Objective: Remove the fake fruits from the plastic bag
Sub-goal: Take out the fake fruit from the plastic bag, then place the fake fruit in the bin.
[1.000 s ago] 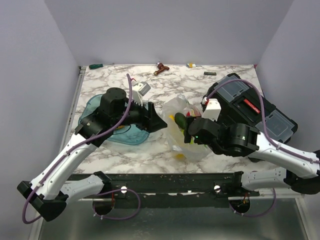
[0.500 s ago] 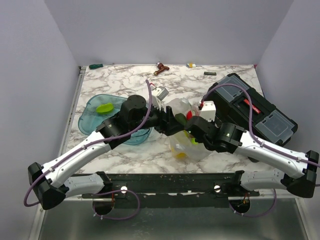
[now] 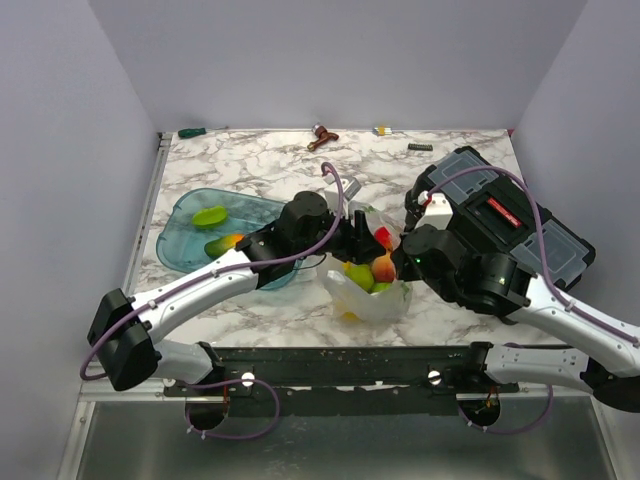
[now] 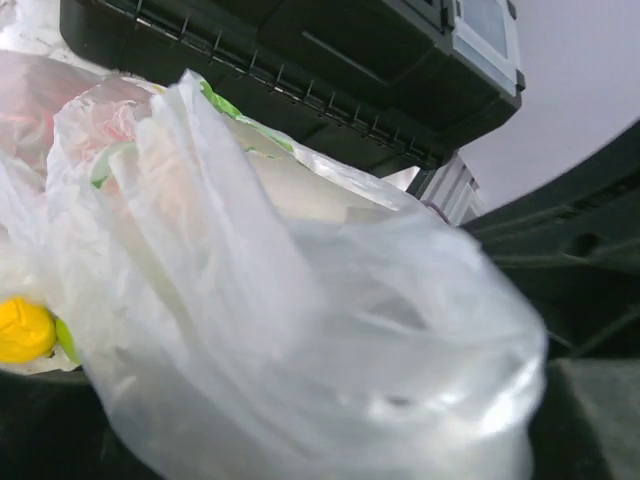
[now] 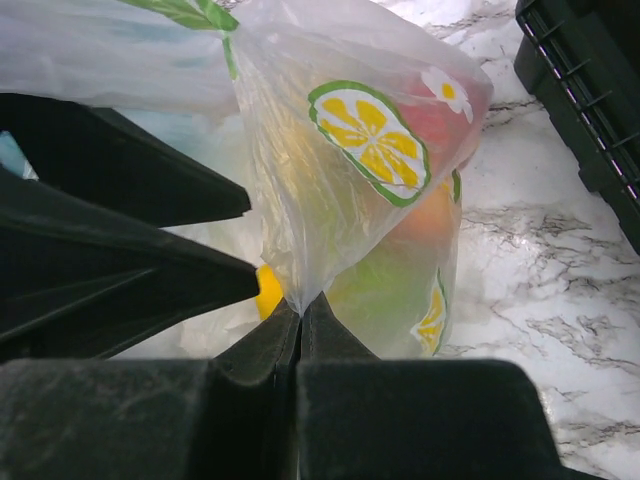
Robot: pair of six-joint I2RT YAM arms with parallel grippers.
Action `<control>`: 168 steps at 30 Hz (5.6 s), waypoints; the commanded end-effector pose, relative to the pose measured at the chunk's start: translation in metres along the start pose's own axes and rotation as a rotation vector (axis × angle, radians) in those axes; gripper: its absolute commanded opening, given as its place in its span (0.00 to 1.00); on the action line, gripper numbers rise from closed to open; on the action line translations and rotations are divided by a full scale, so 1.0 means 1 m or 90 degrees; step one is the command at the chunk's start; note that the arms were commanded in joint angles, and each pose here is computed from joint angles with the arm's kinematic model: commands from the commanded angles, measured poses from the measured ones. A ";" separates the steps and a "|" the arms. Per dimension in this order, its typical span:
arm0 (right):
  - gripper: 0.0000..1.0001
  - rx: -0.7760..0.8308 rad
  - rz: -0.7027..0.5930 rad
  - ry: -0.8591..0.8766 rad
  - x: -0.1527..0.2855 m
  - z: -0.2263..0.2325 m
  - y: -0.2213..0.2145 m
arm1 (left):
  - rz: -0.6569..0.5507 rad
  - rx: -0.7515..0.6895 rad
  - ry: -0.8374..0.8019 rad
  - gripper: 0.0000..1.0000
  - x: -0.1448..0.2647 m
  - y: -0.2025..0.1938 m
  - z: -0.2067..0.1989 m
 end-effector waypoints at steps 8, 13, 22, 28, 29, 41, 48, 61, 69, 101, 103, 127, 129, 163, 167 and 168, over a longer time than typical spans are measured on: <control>0.01 -0.002 -0.029 0.025 0.006 0.010 0.019 | 0.046 -0.015 0.071 0.47 -0.018 -0.041 0.030; 0.01 0.000 -0.030 0.019 0.005 0.008 0.019 | 0.102 -0.025 0.113 0.45 -0.033 -0.067 0.046; 0.01 0.003 -0.026 0.009 0.006 0.002 0.016 | 0.184 -0.034 0.170 0.47 -0.057 -0.100 0.068; 0.01 0.001 -0.029 0.009 0.008 0.001 0.017 | 0.211 -0.029 0.154 0.48 -0.066 -0.119 0.063; 0.01 -0.002 -0.031 0.009 0.009 0.001 0.018 | 0.213 -0.028 0.150 0.48 -0.067 -0.122 0.061; 0.01 -0.004 -0.060 0.017 0.018 0.006 0.041 | 0.234 -0.023 0.167 0.42 -0.066 -0.142 0.072; 0.01 -0.007 -0.057 0.031 0.023 0.010 0.044 | 0.222 -0.032 0.140 0.50 -0.052 -0.135 0.062; 0.01 -0.017 -0.062 0.043 0.027 0.011 0.049 | 0.231 -0.052 0.171 0.39 -0.069 -0.134 0.069; 0.01 -0.016 -0.052 0.039 0.024 0.008 0.040 | 0.264 -0.038 0.175 0.60 -0.078 -0.166 0.065; 0.01 -0.068 0.012 0.033 0.033 -0.015 -0.003 | 0.163 0.035 0.197 0.66 -0.141 -0.156 0.081; 0.01 -0.070 0.014 0.035 0.034 -0.015 -0.004 | 0.161 0.036 0.200 0.63 -0.142 -0.159 0.085; 0.01 -0.074 0.003 0.015 0.023 -0.023 -0.016 | 0.163 -0.042 0.089 0.20 -0.045 -0.118 0.023; 0.01 -0.071 0.003 0.012 0.020 -0.022 -0.017 | 0.164 -0.047 0.078 0.20 -0.033 -0.115 0.018; 0.01 -0.063 -0.007 -0.007 0.024 -0.031 -0.015 | -0.028 0.074 0.663 0.00 0.181 -0.020 0.211; 0.01 -0.068 -0.004 -0.005 0.024 -0.032 -0.017 | -0.008 0.102 0.703 0.00 0.173 -0.029 0.236; 0.01 -0.068 -0.003 -0.003 0.025 -0.031 -0.017 | 0.003 0.112 0.702 0.00 0.168 -0.032 0.240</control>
Point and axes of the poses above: each gripper's point midway between its finger pads, its own x axis back along the fingers, its own z axis along the line the jaws close on, y = z × x, the point moved 1 cm from there along x, back along the fingers, and after that the axes turned 3 degrees about x, right-handed, at the moved point
